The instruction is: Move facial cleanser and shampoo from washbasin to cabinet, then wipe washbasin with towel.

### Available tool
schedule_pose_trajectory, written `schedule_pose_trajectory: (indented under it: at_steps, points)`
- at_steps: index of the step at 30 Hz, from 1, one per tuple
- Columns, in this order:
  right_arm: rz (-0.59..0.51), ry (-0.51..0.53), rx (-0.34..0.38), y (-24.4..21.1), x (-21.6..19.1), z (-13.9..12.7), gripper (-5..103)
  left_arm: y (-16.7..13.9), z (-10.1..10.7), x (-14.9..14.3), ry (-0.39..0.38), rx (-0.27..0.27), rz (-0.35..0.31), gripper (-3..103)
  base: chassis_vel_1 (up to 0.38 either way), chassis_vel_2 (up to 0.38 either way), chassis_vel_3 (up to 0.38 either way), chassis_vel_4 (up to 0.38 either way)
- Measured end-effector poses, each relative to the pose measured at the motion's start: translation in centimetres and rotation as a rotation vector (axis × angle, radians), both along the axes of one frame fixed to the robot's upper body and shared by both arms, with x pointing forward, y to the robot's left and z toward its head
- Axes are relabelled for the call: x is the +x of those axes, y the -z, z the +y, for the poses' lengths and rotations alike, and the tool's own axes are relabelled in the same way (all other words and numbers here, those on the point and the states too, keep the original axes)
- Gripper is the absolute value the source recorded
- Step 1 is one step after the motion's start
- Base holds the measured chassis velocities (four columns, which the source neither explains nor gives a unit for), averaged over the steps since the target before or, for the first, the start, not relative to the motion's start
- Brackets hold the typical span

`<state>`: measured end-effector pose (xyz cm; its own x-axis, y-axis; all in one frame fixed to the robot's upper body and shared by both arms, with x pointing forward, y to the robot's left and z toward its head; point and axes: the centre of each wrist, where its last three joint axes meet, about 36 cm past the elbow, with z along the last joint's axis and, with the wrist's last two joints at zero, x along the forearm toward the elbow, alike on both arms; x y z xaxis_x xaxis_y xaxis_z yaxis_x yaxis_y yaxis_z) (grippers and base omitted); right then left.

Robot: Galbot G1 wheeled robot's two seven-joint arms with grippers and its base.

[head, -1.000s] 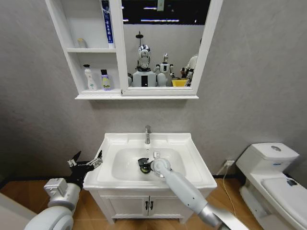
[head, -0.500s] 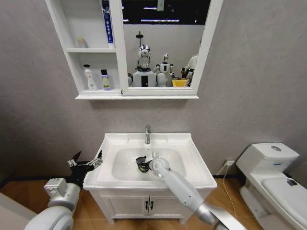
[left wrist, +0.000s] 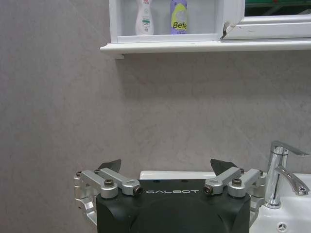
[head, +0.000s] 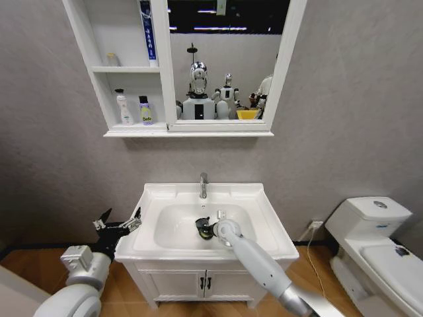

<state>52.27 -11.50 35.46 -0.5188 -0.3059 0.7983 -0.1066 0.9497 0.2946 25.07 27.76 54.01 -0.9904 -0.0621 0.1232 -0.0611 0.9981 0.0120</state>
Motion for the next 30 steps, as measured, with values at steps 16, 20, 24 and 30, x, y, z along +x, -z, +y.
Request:
schedule_pose_trajectory:
  at_steps: [16,20,24,30]
  points:
    - [0.006,0.028,-0.044,0.2,-0.9,-3.2,5,0.0,0.0,0.0,0.000,0.000,0.000,100,0.000,0.000,0.000,0.000]
    - [0.010,0.043,-0.050,0.2,-1.3,-4.4,5,0.0,0.0,0.0,0.000,0.000,0.000,100,0.000,0.000,0.000,0.000]
    - [0.009,0.056,-0.063,0.1,-1.5,-5.6,5,0.0,0.0,0.0,0.000,0.000,0.000,100,0.000,0.000,0.000,0.000]
    - [0.005,0.075,-0.090,-0.2,-1.5,-7.5,5,0.0,0.0,0.0,0.000,0.000,0.000,100,0.000,0.000,0.000,0.000]
